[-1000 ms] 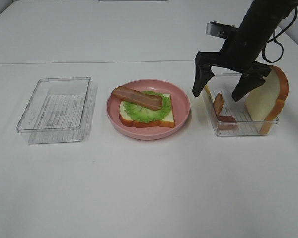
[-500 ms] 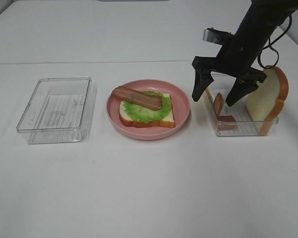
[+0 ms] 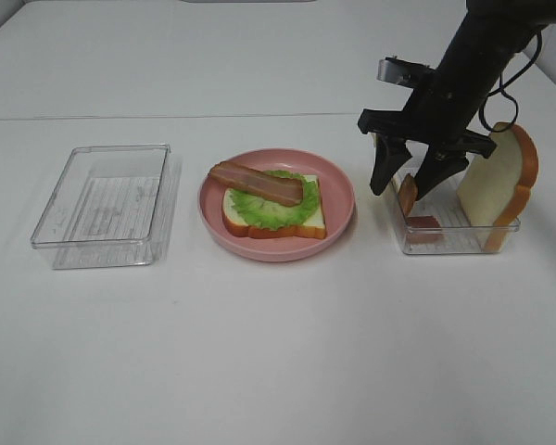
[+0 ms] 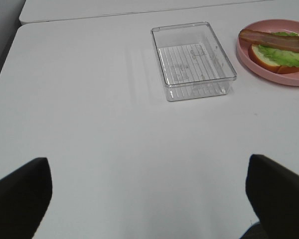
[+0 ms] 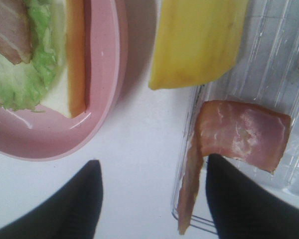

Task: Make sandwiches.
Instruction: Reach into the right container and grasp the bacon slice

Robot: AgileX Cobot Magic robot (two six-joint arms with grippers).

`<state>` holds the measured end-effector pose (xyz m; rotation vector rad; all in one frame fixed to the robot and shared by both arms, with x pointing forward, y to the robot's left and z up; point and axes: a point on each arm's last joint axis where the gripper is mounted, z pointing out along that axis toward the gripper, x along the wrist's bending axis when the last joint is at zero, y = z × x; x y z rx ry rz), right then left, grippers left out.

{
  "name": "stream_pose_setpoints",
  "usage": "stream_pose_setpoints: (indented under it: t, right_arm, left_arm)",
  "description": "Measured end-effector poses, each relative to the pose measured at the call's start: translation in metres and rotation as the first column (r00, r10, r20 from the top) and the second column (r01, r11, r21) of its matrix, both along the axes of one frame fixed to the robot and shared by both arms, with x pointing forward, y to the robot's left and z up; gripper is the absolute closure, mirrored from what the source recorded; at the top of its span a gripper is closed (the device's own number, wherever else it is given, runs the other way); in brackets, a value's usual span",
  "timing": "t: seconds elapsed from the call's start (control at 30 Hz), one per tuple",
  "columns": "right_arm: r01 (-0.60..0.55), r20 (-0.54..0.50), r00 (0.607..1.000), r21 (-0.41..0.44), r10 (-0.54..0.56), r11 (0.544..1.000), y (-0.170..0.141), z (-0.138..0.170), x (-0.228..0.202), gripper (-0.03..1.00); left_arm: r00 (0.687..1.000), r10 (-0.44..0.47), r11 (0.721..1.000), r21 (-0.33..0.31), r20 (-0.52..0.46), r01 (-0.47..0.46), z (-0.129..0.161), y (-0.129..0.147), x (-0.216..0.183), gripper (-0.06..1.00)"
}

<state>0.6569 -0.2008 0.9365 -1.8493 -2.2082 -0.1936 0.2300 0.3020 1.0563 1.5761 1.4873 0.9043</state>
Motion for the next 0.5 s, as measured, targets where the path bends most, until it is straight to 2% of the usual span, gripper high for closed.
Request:
stream_pose_setpoints:
  t: [0.03, 0.07, 0.1, 0.2, 0.5]
  right_arm:
    - [0.000, 0.000, 1.000, 0.000, 0.000, 1.000, 0.0000, 0.0000, 0.0000, 0.47]
    - [0.000, 0.000, 1.000, 0.000, 0.000, 1.000, 0.0000, 0.0000, 0.0000, 0.47]
    - [-0.002, 0.001, 1.000, -0.004, 0.002, 1.000, -0.0003, -0.0001, 0.0000, 0.53]
    - [-0.007, 0.003, 1.000, -0.016, 0.007, 1.000, -0.0015, -0.0004, 0.0001, 0.57]
    - [-0.014, 0.004, 1.000, -0.032, 0.014, 0.999, -0.0029, -0.0008, 0.0000, 0.59]
  left_arm:
    - [1.000, 0.000, 1.000, 0.000, 0.000, 0.000, 0.0000, 0.0000, 0.0000, -0.03]
    - [1.000, 0.000, 1.000, 0.000, 0.000, 0.000, 0.0000, 0.0000, 0.0000, -0.03]
    - [1.000, 0.000, 1.000, 0.000, 0.000, 0.000, 0.0000, 0.0000, 0.0000, -0.03]
    - [1.000, 0.000, 1.000, 0.000, 0.000, 0.000, 0.0000, 0.0000, 0.0000, -0.03]
    - [1.000, 0.000, 1.000, 0.000, 0.000, 0.000, 0.0000, 0.0000, 0.0000, -0.03]
